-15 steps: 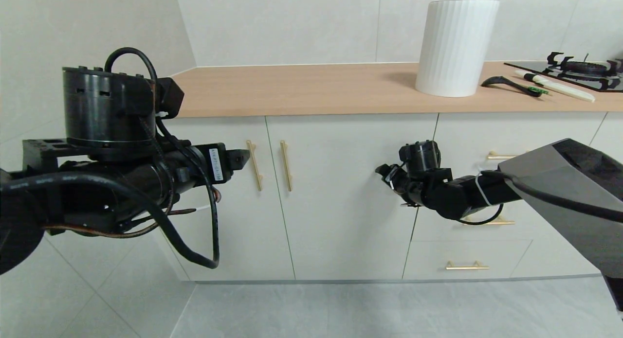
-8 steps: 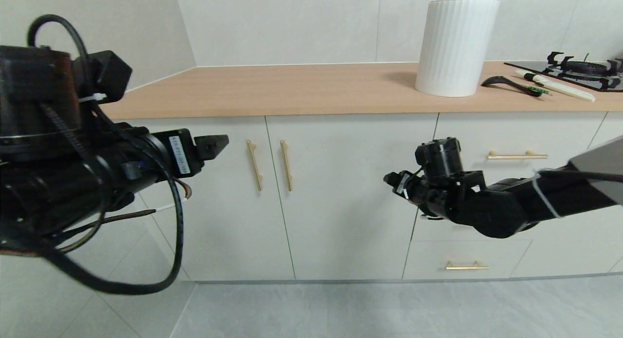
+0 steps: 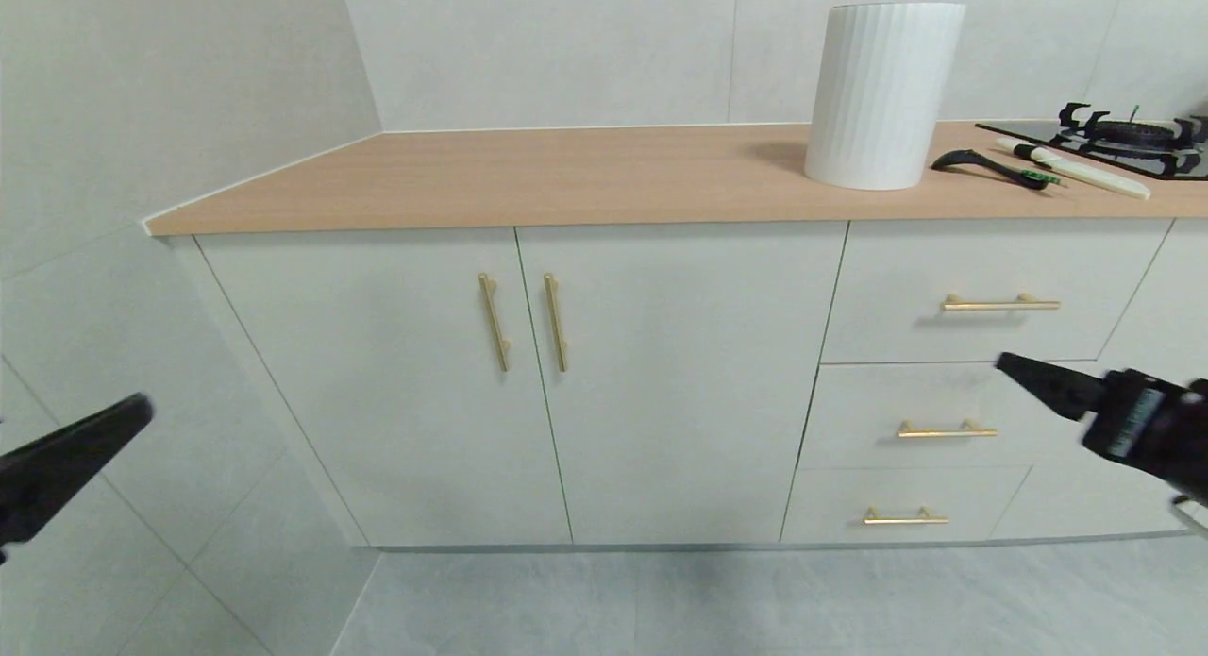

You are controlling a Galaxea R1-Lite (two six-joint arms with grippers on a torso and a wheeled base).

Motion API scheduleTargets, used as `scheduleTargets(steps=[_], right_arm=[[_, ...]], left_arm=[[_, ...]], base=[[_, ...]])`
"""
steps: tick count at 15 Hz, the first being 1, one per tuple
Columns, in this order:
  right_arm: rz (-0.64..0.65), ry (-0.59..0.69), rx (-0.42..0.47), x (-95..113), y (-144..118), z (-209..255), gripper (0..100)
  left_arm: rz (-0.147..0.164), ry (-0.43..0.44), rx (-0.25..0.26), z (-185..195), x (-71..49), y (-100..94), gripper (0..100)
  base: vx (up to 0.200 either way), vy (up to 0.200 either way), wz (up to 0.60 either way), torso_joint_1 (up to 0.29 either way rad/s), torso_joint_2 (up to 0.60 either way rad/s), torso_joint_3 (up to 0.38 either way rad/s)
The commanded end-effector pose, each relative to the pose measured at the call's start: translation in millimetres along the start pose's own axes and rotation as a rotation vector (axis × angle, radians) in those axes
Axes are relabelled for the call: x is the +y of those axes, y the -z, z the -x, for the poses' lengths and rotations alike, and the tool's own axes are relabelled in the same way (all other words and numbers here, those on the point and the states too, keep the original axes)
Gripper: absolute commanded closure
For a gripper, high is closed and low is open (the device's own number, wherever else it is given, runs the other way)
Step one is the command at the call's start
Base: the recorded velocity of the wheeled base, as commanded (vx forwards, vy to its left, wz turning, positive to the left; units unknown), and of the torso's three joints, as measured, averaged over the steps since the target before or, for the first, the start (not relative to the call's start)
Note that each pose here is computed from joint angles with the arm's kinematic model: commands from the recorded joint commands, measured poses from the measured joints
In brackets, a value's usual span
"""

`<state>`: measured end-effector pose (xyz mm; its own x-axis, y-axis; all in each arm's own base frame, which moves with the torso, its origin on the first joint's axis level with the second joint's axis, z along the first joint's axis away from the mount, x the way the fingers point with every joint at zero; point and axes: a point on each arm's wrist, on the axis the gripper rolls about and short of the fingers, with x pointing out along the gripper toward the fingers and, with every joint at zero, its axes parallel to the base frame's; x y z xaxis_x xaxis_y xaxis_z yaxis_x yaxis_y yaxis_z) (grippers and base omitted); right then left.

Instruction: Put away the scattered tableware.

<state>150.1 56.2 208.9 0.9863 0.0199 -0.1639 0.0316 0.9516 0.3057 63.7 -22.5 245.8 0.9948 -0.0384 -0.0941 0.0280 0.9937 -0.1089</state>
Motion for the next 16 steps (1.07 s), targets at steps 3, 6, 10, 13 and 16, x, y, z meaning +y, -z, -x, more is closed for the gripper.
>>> scheduleTargets(steps=[3, 6, 10, 13, 16], right_arm=[[0.153, 0.065, -0.255, -75, 38, 136, 0], [0.164, 0.162, -0.358, -77, 39, 152, 0], [0.160, 0.235, -0.440, -83, 60, 178, 0], [0.155, 0.280, -0.395, -91, 87, 182, 0], [0.246, 0.331, -0.334, -101, 114, 161, 0]], left_arm=[[0.045, -0.020, -0.117, 87, 40.2, 53.8, 0], [0.055, -0.046, -0.177, 107, 40.1, 68.0, 0], [0.073, -0.153, -0.238, 116, 34.8, 85.3, 0], [0.077, -0.197, -0.229, 113, 33.8, 112.3, 0], [0.008, -0.226, -0.163, 104, 36.2, 127.5, 0]], base=[[0.000, 0.000, 0.00, 0.000, 0.00, 0.000], [0.000, 0.000, 0.00, 0.000, 0.00, 0.000], [0.000, 0.000, 0.00, 0.000, 0.00, 0.000], [0.000, 0.000, 0.00, 0.000, 0.00, 0.000], [0.000, 0.000, 0.00, 0.000, 0.00, 0.000]])
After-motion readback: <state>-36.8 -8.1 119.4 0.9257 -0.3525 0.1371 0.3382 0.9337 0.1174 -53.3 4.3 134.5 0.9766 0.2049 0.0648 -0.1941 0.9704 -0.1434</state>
